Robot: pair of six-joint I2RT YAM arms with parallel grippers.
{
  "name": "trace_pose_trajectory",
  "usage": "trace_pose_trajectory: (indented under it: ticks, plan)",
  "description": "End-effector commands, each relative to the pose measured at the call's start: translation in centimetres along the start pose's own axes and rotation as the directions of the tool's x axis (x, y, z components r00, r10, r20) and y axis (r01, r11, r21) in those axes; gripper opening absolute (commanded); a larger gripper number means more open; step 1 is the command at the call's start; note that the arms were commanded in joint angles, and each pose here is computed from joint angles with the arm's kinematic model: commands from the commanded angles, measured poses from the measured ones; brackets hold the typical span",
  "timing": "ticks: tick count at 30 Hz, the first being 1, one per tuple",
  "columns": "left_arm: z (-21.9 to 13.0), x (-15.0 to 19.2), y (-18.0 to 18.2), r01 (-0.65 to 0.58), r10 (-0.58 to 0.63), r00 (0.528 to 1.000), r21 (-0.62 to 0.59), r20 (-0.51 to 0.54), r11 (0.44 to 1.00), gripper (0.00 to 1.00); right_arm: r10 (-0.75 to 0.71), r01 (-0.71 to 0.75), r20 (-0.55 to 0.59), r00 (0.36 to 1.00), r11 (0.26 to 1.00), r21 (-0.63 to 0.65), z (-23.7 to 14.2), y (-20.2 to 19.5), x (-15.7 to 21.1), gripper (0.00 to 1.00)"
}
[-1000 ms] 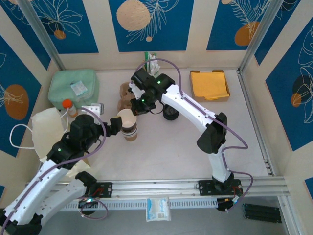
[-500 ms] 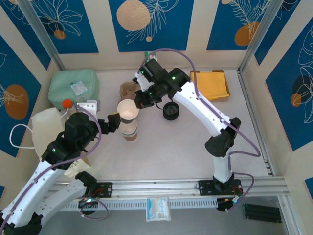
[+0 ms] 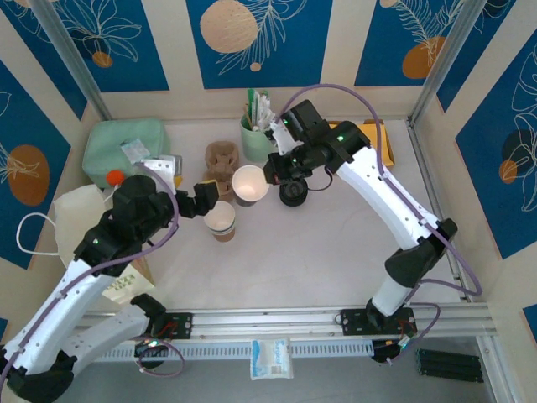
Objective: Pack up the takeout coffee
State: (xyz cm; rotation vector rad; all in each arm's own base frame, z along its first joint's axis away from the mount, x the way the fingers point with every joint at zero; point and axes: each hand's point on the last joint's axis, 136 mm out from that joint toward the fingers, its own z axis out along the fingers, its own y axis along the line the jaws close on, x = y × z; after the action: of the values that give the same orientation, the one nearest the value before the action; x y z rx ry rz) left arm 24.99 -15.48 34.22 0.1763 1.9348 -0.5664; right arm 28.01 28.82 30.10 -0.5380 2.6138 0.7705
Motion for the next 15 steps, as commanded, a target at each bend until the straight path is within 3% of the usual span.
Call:
trace_pose_trajectory:
  ticks: [1, 15]
  plan:
    - [-0.1, -2.0, -2.2, 0.012, -0.016, 0.998, 0.075, 0.055, 0.997, 0.99, 0.025, -0.025, 0.013, 1.0, 0.999, -0.025, -0.4, -0.8, 0.6, 0.0]
    - [3.7, 0.0, -5.9, -0.086, 0.086, 0.996, 0.076, 0.013, 0.993, 1.0, 0.131, -0.128, -0.083, 0.988, 0.991, 0.041, 3.7, -6.8, 5.0, 0.0]
